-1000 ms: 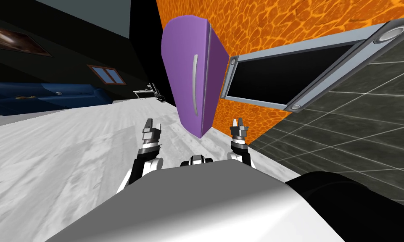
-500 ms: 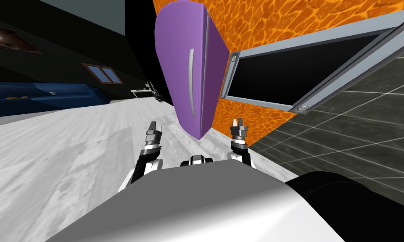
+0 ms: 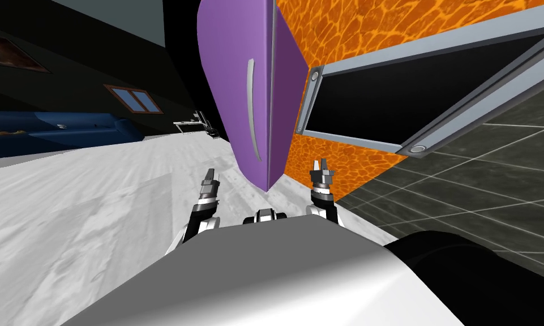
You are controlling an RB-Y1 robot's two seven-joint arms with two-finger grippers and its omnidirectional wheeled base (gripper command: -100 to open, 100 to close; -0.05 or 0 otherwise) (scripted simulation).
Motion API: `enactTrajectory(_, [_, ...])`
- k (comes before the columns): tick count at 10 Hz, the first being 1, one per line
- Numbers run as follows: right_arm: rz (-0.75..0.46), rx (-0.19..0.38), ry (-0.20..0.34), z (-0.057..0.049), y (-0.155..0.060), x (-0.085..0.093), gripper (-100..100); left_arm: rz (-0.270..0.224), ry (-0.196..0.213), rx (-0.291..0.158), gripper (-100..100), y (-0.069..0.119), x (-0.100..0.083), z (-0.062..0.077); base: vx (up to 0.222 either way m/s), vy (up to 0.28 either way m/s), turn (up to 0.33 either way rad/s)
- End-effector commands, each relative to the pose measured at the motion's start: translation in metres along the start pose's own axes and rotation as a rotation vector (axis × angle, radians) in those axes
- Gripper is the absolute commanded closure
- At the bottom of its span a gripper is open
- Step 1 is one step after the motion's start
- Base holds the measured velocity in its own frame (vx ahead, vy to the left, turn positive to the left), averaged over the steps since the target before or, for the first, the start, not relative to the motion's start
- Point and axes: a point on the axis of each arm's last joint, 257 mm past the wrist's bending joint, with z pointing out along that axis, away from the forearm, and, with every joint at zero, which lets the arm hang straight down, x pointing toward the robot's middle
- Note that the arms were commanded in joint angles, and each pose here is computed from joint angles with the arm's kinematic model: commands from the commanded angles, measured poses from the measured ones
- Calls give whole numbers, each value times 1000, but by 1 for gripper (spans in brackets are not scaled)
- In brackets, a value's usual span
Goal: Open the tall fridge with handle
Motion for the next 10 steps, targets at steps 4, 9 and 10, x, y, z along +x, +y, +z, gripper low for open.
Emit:
enactTrajectory(4, [0,0,0,0,0,0,0,73,34,-29,-100,41,10,-22,175,-92,-13])
enactTrajectory(9, [0,0,0,0,0,0,0,110,60,-60,-100,68,17,-41,114,-53,-8])
enactTrajectory(10, [0,0,0,0,0,0,0,122,68,-63,-100,74,20,-46,129,-61,-17])
